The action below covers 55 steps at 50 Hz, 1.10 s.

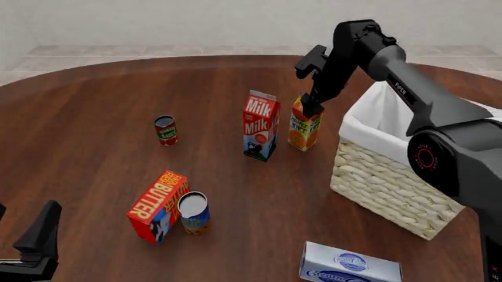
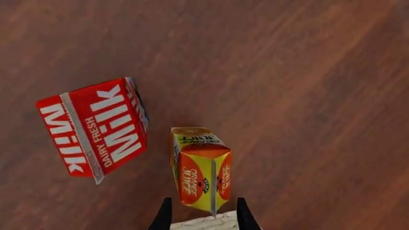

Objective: Pick up the orange juice, and put it in the basket.

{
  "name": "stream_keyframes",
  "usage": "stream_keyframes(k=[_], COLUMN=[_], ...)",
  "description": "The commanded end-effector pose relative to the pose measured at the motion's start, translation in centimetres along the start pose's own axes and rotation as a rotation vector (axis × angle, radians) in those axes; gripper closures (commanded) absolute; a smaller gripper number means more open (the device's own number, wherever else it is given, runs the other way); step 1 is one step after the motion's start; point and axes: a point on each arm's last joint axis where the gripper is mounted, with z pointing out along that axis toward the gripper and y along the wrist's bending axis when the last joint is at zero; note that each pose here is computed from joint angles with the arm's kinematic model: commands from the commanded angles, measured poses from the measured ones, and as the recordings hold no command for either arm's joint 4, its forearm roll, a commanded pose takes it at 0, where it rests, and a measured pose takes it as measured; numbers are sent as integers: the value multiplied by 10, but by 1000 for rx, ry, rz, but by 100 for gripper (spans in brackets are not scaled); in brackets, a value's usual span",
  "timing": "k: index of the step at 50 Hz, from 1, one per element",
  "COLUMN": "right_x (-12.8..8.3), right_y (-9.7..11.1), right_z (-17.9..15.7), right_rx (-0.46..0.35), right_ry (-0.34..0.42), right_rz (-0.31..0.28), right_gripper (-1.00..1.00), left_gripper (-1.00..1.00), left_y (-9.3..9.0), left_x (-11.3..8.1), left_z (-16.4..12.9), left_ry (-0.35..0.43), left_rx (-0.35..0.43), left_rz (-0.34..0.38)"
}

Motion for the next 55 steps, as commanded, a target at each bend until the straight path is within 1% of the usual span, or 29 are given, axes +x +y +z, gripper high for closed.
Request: stream_keyframes(k=[1,9,24,38,42,44,47,48,51,52,54,55], right_x=[4,8,5,9,8,3,4,1,1,0,0,-2], right_y=[-2,-10,-6,-8,-13,-10,-11,-9,-9,-5,-5,-5], right_z=[12,19,33,43,41,37,40,37,37,38,38,36], right_rx=[-12,-7,-19,-28,-15,-10,-12,-7,-9,-16,-16,-10], right_ry=[22,27,37,53,39,25,29,19,21,25,25,16], right_rz=[-1,2,-13,-26,-37,-71,-76,-86,-85,-104,-104,-126], right_gripper=[-100,-100,-100,-100,-100,-100,-100,-100,-100,-100,-100,-100], left_gripper=[-100,-100,-100,-100,-100,-100,-100,-100,-100,-100,-100,-100], left_y=[0,0,0,0,0,0,0,0,0,0,0,0], left_x=[0,0,0,0,0,0,0,0,0,0,0,0], left_z=[0,0,0,0,0,0,0,0,0,0,0,0], left_ry=[0,0,0,0,0,0,0,0,0,0,0,0], left_rx=[0,0,0,0,0,0,0,0,0,0,0,0], left_rz=[0,0,0,0,0,0,0,0,0,0,0,0])
